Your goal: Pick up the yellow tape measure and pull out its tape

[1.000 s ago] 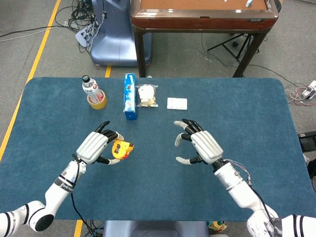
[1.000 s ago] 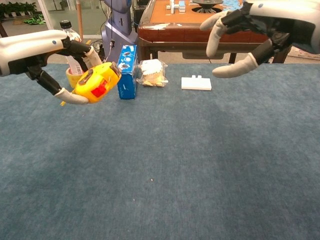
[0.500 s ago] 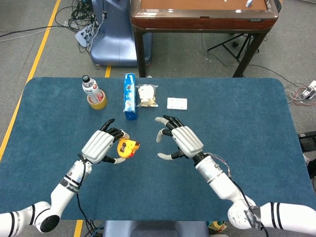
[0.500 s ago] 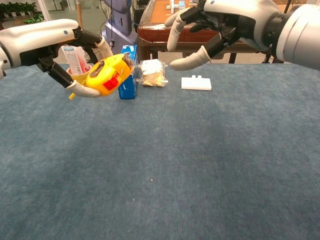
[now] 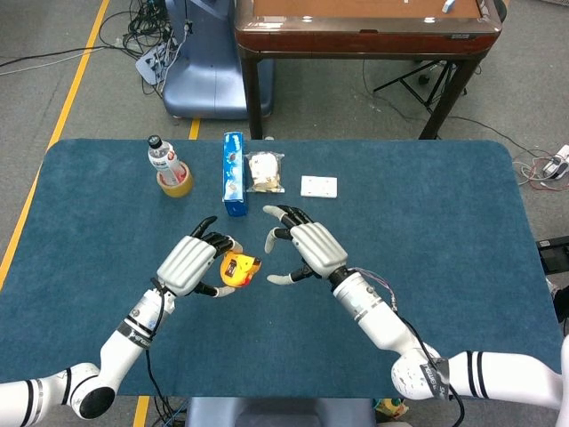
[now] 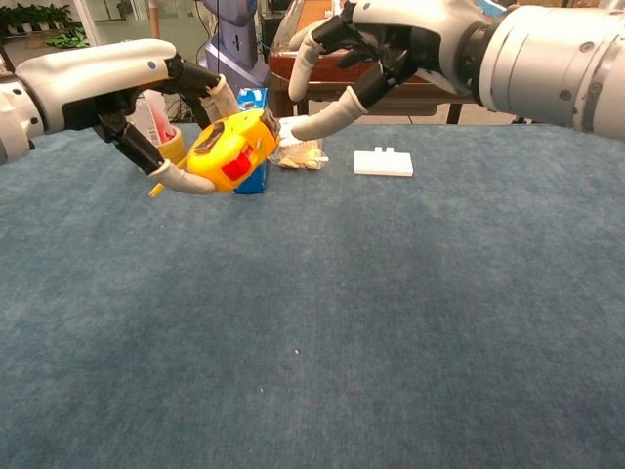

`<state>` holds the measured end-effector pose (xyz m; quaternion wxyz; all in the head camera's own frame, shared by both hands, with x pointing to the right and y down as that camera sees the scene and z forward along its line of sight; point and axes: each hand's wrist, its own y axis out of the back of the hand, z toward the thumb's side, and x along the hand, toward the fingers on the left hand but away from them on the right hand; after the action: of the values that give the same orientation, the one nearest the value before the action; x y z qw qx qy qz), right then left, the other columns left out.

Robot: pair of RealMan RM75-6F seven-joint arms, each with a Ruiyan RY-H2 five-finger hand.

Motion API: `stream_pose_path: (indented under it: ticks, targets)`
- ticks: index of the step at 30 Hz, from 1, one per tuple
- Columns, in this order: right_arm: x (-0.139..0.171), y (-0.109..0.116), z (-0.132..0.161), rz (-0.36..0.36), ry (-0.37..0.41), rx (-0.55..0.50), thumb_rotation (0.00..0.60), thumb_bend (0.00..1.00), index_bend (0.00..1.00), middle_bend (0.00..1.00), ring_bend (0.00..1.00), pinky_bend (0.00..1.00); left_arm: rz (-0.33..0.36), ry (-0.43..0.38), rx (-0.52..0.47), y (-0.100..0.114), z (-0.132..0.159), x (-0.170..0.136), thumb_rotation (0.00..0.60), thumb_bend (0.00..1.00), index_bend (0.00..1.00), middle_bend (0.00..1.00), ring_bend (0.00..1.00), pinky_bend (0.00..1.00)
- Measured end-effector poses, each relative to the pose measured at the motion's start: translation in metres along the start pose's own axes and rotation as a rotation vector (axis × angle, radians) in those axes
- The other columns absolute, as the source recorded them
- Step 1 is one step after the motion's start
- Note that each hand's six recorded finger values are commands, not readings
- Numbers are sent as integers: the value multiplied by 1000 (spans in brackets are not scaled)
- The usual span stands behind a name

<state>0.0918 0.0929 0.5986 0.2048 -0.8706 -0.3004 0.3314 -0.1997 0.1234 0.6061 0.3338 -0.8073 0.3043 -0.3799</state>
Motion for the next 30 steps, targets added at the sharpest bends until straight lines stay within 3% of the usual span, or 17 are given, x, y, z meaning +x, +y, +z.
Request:
stream_pose_path:
  ticks: [30]
  targets:
    - [-20,-13,11,52,-19,1,600,208,484,77,0,0,-5,23,-42,3,-3,3,600,150,550,540,307,21]
